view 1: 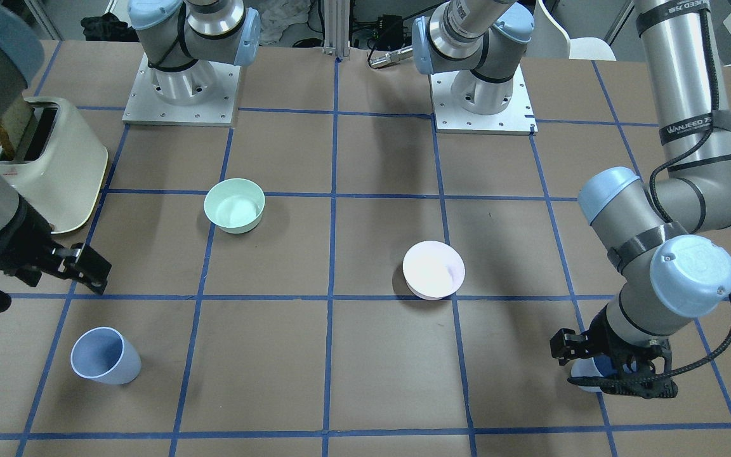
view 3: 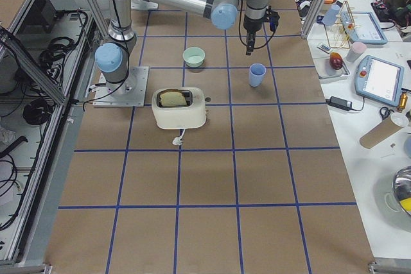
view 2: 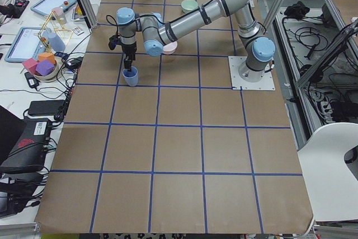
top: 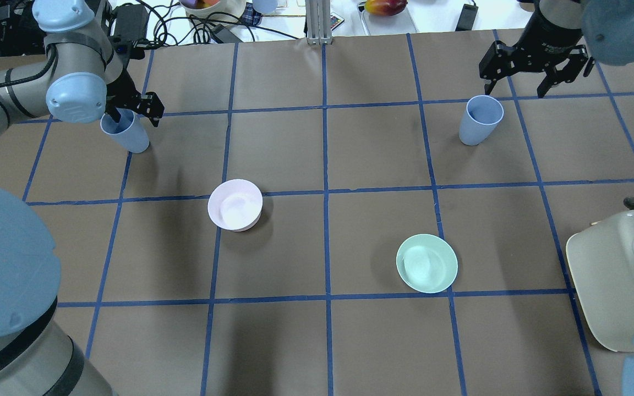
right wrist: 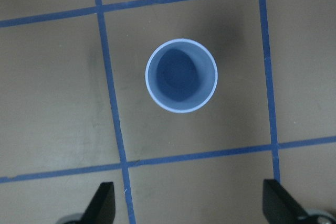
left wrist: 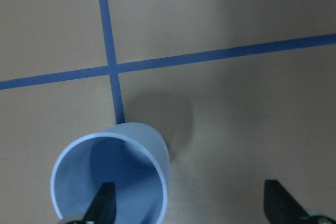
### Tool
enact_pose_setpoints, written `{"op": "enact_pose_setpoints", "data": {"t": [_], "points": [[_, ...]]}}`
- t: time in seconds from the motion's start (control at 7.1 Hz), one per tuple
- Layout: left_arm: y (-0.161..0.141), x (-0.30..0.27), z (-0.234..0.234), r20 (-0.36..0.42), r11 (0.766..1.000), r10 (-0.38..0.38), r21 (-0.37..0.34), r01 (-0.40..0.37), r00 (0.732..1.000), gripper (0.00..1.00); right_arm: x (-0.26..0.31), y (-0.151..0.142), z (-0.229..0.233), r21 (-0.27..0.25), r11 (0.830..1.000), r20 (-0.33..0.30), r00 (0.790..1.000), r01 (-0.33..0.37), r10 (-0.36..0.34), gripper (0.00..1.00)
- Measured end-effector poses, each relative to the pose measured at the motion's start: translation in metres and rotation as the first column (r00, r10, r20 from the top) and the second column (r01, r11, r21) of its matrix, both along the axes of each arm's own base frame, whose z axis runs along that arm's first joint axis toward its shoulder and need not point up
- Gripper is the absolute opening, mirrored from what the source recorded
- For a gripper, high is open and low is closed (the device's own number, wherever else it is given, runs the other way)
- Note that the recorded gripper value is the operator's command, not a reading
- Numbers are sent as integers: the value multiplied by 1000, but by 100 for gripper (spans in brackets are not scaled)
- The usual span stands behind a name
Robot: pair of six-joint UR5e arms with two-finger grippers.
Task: Stack blue cups with both arms
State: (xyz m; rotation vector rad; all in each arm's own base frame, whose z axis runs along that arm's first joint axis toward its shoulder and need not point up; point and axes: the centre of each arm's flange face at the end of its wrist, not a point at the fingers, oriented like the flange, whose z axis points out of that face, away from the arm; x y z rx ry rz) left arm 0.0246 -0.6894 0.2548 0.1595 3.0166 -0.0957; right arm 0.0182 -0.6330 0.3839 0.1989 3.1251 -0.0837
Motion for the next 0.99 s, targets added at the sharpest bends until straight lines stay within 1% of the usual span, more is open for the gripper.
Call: {"op": "enact_pose_setpoints", "data": {"t": [0.28,0.42,0.56,0.7,0.85,0.99], "points": [[-2,1,-7,3,1000,3,0,-3,1000,0,-23,-41,-57,-11,1000,-5,1000,-24,24,100],[-4,-2,-4,5,1000,-1,-17,2,1000,0,-35,-52,-81,-2,999,0,999,-33,33,100],[-6,-15,2,6,999,-13,-36,13,1000,0,-41,-56,-96,10,999,6,999,-36,36,100],[-8,-51,13,5,998,-16,-65,16,1000,0,-43,-57,-108,27,999,13,999,-37,36,100],[-11,-105,30,-10,994,25,-106,-26,1000,0,-43,-56,-117,46,998,16,999,-38,37,100],[-8,-171,43,-47,986,90,-136,-95,995,0,-44,-55,-122,60,997,19,999,-38,37,83]]}}
